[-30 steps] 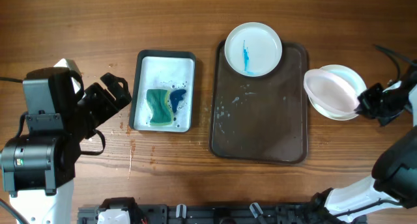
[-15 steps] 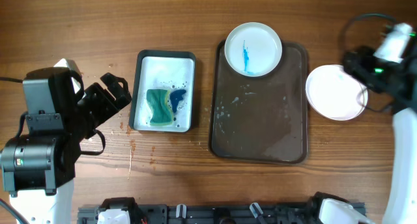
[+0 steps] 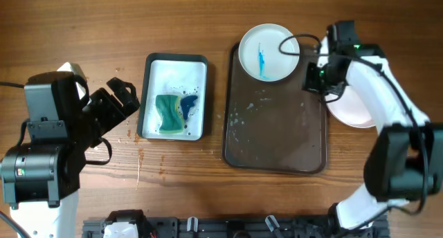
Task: Clean dirty plates on tray and stack at the side
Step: 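Release the plate and withdraw the right gripper, then grip the rim of the last plate on the brown tray with right gripper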
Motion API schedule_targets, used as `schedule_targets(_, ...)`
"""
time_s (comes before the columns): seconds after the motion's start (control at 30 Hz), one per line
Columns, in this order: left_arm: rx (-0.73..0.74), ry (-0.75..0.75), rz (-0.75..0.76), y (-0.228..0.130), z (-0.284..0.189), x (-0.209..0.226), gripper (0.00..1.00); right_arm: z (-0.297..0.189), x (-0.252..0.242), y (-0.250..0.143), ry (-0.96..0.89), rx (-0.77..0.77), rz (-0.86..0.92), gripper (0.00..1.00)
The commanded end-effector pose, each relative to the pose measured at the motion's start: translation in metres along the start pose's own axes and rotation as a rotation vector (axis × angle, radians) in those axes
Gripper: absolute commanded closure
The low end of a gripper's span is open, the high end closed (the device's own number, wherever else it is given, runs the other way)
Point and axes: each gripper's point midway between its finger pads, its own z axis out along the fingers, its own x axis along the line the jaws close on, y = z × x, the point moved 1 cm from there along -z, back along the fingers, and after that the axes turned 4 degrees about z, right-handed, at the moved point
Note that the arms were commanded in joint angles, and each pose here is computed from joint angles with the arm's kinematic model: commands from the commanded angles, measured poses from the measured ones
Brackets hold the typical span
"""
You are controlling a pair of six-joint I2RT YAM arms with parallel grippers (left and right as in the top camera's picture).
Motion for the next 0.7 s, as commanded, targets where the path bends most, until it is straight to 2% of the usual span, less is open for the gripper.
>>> schedule_targets(0.0,-0.022,0.003,0.004,0.005,-0.003,0.0,0.0,0.011,-0.036,0.007,0.011,0.035,0.126,0.96)
schedule_targets(0.2,-0.022,0.003,0.004,0.005,-0.003,0.0,0.0,-0.018,-0.055,0.016,0.021,-0.036,0.143,0.96)
schedule_targets(0.3,-0.022,0.003,0.004,0.005,-0.003,0.0,0.0,-0.029,-0.033,0.017,0.086,-0.064,0.016,0.96)
schedule_targets(0.67,-0.022,0.003,0.004,0.005,-0.003,0.0,0.0,0.014,-0.033,-0.003,0.023,-0.047,0.026,0.96)
